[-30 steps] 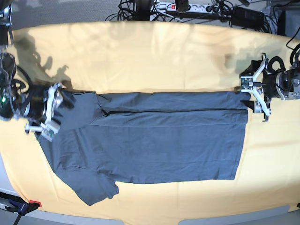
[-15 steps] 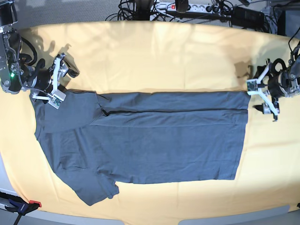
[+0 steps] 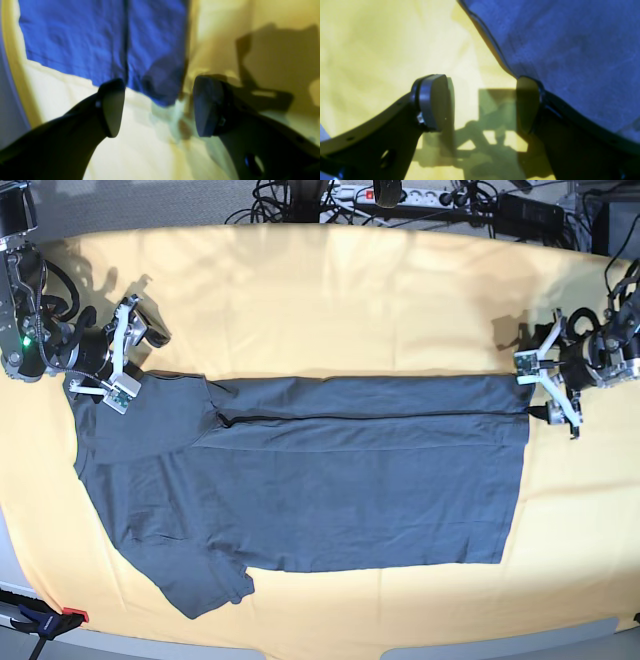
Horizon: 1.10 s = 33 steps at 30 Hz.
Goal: Fold the T-shirt properly
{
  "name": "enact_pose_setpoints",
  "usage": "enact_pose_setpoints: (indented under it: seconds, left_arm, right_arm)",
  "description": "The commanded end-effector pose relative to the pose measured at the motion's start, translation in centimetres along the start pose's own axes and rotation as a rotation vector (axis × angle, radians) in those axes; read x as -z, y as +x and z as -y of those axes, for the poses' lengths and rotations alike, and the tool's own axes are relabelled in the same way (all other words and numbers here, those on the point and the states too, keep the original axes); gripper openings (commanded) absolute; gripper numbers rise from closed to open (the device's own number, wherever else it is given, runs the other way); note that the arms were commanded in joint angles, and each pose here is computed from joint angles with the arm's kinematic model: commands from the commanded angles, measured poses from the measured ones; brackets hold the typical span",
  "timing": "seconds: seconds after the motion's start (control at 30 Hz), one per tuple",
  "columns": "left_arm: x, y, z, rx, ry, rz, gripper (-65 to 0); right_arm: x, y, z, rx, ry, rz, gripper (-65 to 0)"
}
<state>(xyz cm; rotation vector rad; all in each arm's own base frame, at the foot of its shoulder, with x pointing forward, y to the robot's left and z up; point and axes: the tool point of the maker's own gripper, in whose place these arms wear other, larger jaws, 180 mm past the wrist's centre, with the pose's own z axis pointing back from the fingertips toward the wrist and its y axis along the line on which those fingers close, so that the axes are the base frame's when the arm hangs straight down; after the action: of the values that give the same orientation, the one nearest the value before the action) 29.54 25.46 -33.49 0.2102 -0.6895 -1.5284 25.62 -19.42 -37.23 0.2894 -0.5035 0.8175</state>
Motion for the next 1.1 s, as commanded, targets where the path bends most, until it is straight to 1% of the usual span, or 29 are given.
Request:
enact_pose_setpoints:
  seconds: [0.0, 0.13, 0.27, 0.37, 0.5, 0.57, 0.67, 0.7, 0.73, 0.77, 0.87, 0.9, 1.0, 1.07]
  left_arm:
    - [-0.7, -0.1, -1.5, 0.016, 0.035, -0.003, -21.8]
    - [-0.5, 0.1, -1.9, 0.011, 0.063, 0.005, -21.8]
    - [-0.6, -0.1, -3.1, 0.026, 0.129, -0.007, -21.8]
    - [-0.7, -0.1, -3.3, 0.030, 0.137, -0.010, -22.1]
    - [-0.9, -0.1, -4.6, 0.025, 0.215, -0.010, -28.9]
    - [-0.9, -0.1, -4.7, 0.024, 0.218, -0.009, -30.0]
    - [-0.8, -0.1, -4.3, 0.026, 0.194, -0.009, -30.3]
    - [-0.8, -0.1, -4.1, 0.026, 0.186, -0.009, -32.4]
    - [-0.8, -0.1, -4.1, 0.026, 0.183, -0.009, -36.4]
    - [-0.8, -0.1, -4.1, 0.025, 0.183, -0.009, -41.7]
    - [-0.8, -0.1, -4.1, 0.016, 0.183, -0.007, -61.3]
    - [-0.8, -0.1, -4.1, 0.016, 0.183, -0.008, -65.0]
    - [-0.8, -0.2, -4.1, 0.016, 0.183, -0.015, -65.0]
    - [-0.8, -0.2, -4.1, 0.016, 0.183, -0.015, -65.0]
  right_arm:
    - [-0.9, 1.1, 0.9, -0.018, -0.023, 0.033, -21.8]
    - [-0.9, 1.1, 0.9, -0.018, -0.023, 0.033, -21.8]
    - [-0.9, 1.1, 0.9, -0.018, -0.023, 0.033, -21.8]
    - [-0.9, 1.1, 0.9, -0.018, -0.023, 0.033, -21.8]
    - [-0.9, 1.1, 0.9, -0.018, -0.023, 0.033, -21.8]
    - [-0.9, 1.1, 0.9, -0.018, -0.023, 0.033, -21.8]
    - [-0.9, 1.1, 0.9, -0.018, -0.023, 0.033, -21.8]
    - [-0.9, 1.1, 0.9, -0.018, -0.023, 0.033, -21.8]
    - [-0.9, 1.1, 0.9, -0.018, -0.023, 0.033, -21.8]
    - [-0.9, 1.1, 0.9, -0.018, -0.024, 0.033, -21.8]
    - [-0.9, 0.7, 1.3, -0.035, -0.046, 0.010, -21.8]
    - [-1.0, 0.5, 2.0, -0.056, -0.075, -0.013, -21.8]
    - [-1.4, -0.7, 3.8, -0.122, -0.167, -0.097, -21.8]
    - [-1.6, -1.2, 4.6, -0.155, -0.209, -0.132, -21.8]
